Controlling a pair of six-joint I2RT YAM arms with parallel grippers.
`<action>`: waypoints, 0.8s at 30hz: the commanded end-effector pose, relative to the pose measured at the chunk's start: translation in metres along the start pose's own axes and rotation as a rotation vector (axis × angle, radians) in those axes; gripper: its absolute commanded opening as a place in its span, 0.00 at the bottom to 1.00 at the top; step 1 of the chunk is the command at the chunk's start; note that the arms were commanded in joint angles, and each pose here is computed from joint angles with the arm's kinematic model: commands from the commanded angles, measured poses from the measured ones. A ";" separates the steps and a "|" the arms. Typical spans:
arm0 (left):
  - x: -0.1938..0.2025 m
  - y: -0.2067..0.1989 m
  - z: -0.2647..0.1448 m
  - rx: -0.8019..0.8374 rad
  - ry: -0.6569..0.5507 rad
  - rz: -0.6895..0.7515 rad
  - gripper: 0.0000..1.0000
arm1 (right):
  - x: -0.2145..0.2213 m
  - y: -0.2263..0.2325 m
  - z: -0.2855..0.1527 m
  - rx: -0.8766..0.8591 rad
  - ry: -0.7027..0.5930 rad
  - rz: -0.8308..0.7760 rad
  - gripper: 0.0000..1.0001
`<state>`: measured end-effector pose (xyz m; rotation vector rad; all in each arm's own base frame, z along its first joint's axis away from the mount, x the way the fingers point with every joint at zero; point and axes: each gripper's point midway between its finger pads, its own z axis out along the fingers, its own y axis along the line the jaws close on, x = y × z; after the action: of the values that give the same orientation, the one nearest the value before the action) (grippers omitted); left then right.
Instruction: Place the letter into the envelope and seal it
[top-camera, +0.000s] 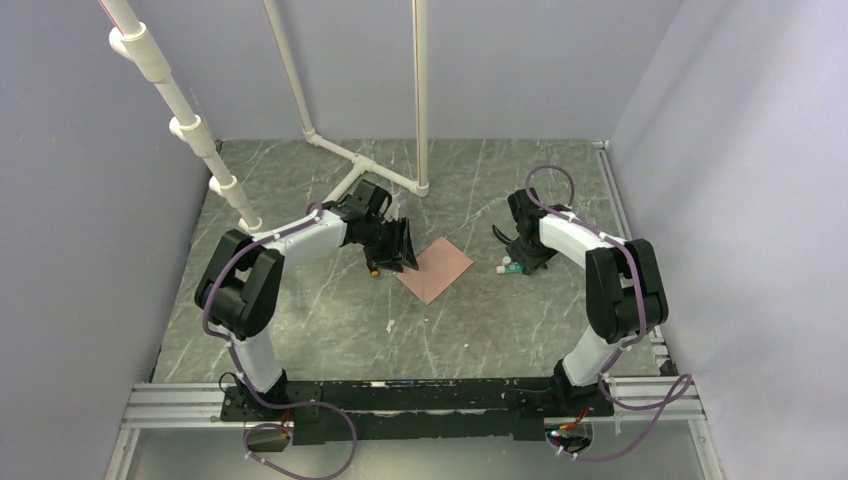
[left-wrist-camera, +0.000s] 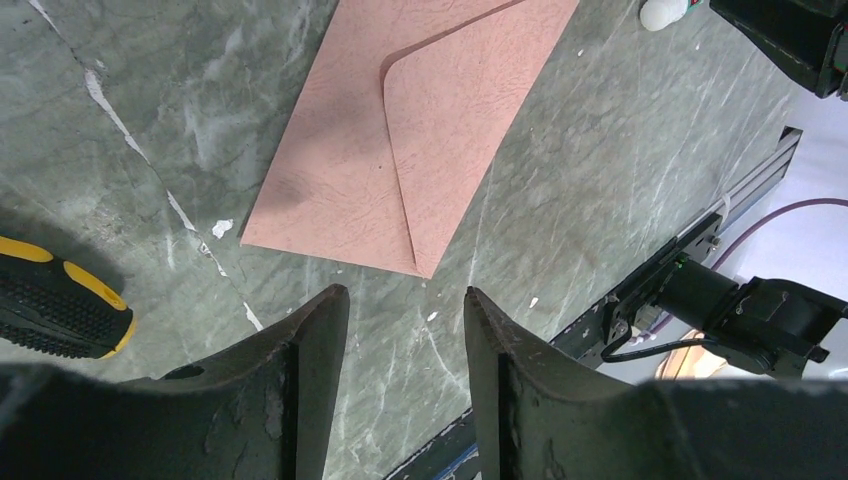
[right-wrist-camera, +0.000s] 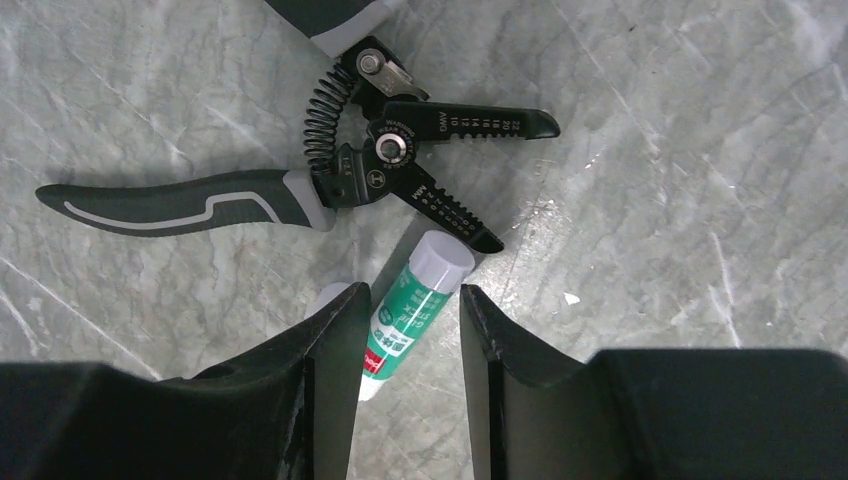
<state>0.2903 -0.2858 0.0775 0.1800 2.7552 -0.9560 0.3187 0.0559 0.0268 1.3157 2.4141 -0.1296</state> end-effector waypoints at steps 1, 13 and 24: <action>-0.008 -0.011 -0.017 0.003 -0.054 0.053 0.53 | -0.002 0.007 0.005 -0.021 -0.006 0.025 0.42; -0.014 -0.014 -0.029 -0.007 -0.101 0.097 0.72 | 0.005 0.000 0.006 -0.017 0.001 -0.025 0.19; -0.033 -0.043 -0.075 0.015 -0.219 0.189 0.93 | 0.002 0.053 -0.108 -0.511 -0.072 -0.206 0.08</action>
<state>0.2932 -0.2702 0.1175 0.2545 2.6339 -0.8641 0.3173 0.0811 0.0807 1.0834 2.3722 0.0913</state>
